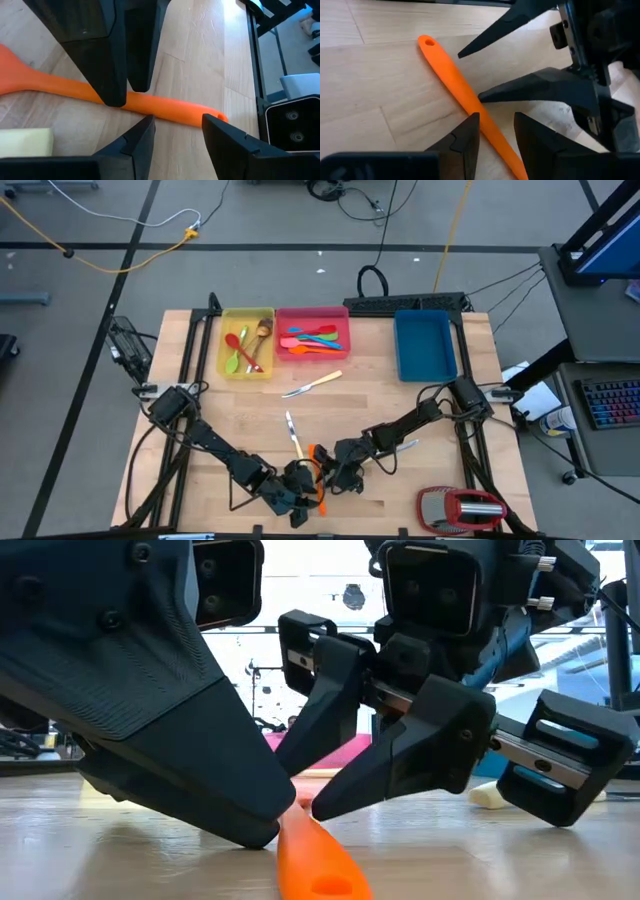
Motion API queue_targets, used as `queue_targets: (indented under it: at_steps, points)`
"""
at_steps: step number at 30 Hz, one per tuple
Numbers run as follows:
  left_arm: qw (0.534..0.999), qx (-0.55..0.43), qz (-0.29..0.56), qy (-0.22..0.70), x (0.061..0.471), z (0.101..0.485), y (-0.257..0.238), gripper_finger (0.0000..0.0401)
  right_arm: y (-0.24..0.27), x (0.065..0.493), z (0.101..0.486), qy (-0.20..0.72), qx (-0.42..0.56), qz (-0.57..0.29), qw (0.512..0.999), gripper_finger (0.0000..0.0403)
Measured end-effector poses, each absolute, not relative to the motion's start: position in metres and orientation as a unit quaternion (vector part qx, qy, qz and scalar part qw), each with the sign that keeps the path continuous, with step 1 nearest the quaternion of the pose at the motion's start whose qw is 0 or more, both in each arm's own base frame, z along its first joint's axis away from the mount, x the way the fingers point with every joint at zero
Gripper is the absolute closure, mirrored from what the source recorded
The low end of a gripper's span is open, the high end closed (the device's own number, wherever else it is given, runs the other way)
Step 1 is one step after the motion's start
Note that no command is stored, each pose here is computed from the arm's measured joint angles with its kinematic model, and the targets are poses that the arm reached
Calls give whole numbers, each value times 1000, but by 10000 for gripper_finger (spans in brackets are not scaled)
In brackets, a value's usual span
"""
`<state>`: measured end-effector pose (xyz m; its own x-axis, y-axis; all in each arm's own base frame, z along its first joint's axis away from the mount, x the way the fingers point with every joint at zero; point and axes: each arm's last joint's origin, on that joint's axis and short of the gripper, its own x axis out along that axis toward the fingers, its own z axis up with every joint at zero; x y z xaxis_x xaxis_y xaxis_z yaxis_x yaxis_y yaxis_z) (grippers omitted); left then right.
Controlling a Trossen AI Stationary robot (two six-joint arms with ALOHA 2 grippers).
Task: Pick & Place Kitchen Items
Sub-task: Put the orange spatula into the red bin
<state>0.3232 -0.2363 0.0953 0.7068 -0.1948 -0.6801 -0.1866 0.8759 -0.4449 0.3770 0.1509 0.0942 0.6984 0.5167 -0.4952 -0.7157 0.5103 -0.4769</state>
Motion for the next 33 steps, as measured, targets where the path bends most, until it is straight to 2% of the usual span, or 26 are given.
queue_targets:
  at_steps: [6,16,22,27,33]
  points:
    - [895,-238,-3,377,329,96,-229,229,151,377,95,144,-351,362,851,282]
    - [899,-219,-14,379,336,96,-220,229,148,371,86,199,-349,379,834,282]
    - [911,-197,-8,362,343,97,-211,229,148,371,90,199,-346,373,838,282]
    - [914,-186,-4,360,347,98,-203,229,143,374,91,205,-366,327,847,282]
    - [916,-199,3,349,352,100,-198,229,136,376,91,203,-354,333,850,285]
